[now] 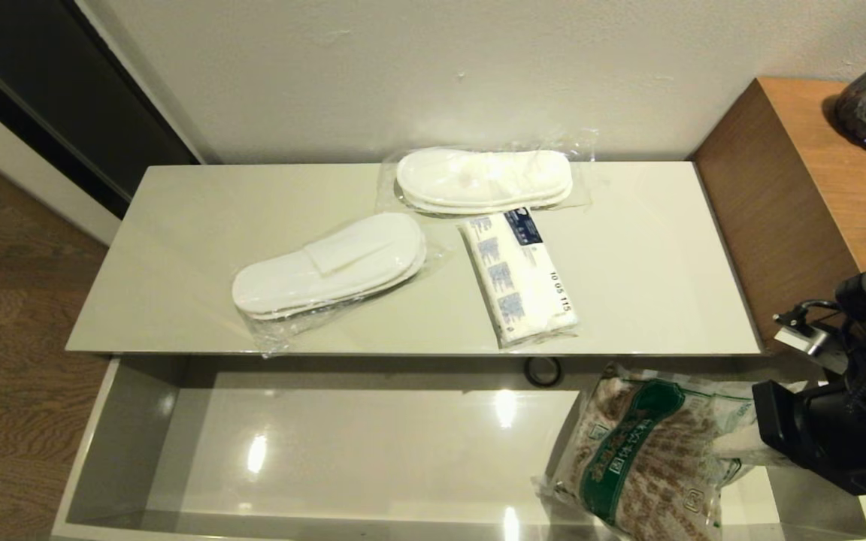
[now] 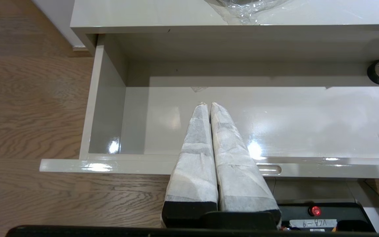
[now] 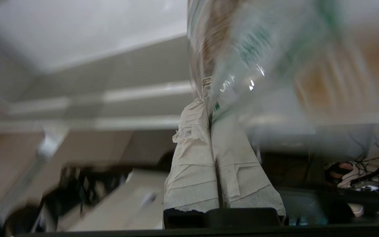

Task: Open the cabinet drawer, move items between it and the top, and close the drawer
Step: Put the solid drinks in the drawer

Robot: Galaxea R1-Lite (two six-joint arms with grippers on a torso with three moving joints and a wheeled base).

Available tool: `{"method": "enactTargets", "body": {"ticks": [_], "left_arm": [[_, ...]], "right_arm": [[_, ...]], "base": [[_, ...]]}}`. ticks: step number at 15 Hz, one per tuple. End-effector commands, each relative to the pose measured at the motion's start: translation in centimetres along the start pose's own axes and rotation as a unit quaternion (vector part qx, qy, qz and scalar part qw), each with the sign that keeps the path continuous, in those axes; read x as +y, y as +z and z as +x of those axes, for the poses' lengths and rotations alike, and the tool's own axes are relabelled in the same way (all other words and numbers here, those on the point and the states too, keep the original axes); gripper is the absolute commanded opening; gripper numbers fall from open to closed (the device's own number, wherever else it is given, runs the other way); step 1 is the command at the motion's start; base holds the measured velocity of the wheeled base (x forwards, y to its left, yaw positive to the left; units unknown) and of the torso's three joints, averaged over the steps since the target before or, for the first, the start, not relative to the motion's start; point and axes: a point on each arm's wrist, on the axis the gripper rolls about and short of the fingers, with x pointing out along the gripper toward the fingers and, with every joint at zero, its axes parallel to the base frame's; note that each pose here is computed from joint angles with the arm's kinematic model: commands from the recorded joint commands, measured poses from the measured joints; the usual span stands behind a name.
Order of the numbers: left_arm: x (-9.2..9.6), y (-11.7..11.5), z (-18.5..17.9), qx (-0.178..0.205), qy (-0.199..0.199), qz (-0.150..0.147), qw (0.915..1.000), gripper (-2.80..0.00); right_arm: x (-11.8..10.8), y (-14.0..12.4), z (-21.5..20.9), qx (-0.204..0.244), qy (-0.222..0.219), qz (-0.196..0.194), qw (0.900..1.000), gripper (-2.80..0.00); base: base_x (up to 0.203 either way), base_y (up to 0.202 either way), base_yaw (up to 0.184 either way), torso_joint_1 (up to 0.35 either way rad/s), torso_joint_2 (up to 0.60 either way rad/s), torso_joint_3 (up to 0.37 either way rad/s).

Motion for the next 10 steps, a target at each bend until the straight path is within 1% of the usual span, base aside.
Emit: {"method": "enactTargets", "body": {"ticks": [1, 2, 3, 5, 6, 7, 9, 10], "left_arm": [[0.0, 0.0, 0.0, -0.001, 0.0, 0.0, 1.0, -2.8], [0.0, 0.0, 0.0, 0.0, 0.0, 0.0, 1.0, -2.8], [0.0, 0.0, 0.0, 0.001, 0.0, 0.0, 1.0, -2.8], [0.0, 0.0, 0.0, 0.003, -0.001, 0.0, 1.0, -2.8], [0.0, 0.0, 0.0, 0.003, -0.001, 0.0, 1.0, -2.8], [0.0, 0.0, 0.0, 0.003, -0.001, 0.0, 1.0, -2.8], [0.0, 0.0, 0.0, 0.002, -0.001, 0.0, 1.0, -2.8], [0.0, 0.0, 0.0, 0.002, -0.001, 0.0, 1.0, -2.8]], "right_arm": [[-2.9, 1.5, 1.8, 0.008, -0.039, 0.052, 0.998, -2.8], [-4.7, 2.5, 2.8, 0.009, -0.059, 0.081, 0.995, -2.8], [-6.1, 3.1, 3.6, 0.014, -0.073, 0.102, 0.992, -2.8], [-9.1, 3.9, 5.7, 0.044, -0.115, 0.145, 0.982, -2.8], [-10.7, 4.0, 6.4, 0.057, -0.134, 0.16, 0.976, -2.8], [-11.7, 3.9, 6.8, 0.065, -0.145, 0.166, 0.973, -2.8], [-12.0, 3.8, 7.0, 0.068, -0.15, 0.166, 0.972, -2.8], [-12.0, 3.9, 6.9, 0.061, -0.152, 0.165, 0.973, -2.8]], "base": [[0.0, 0.0, 0.0, 0.0, 0.0, 0.0], [0.0, 0.0, 0.0, 0.0, 0.0, 0.0], [0.0, 0.0, 0.0, 0.0, 0.0, 0.0], [0.0, 0.0, 0.0, 0.0, 0.0, 0.0], [0.0, 0.0, 0.0, 0.0, 0.0, 0.0], [0.0, 0.0, 0.0, 0.0, 0.0, 0.0], [0.0, 0.0, 0.0, 0.0, 0.0, 0.0], [0.0, 0.0, 0.0, 0.0, 0.0, 0.0]]}}
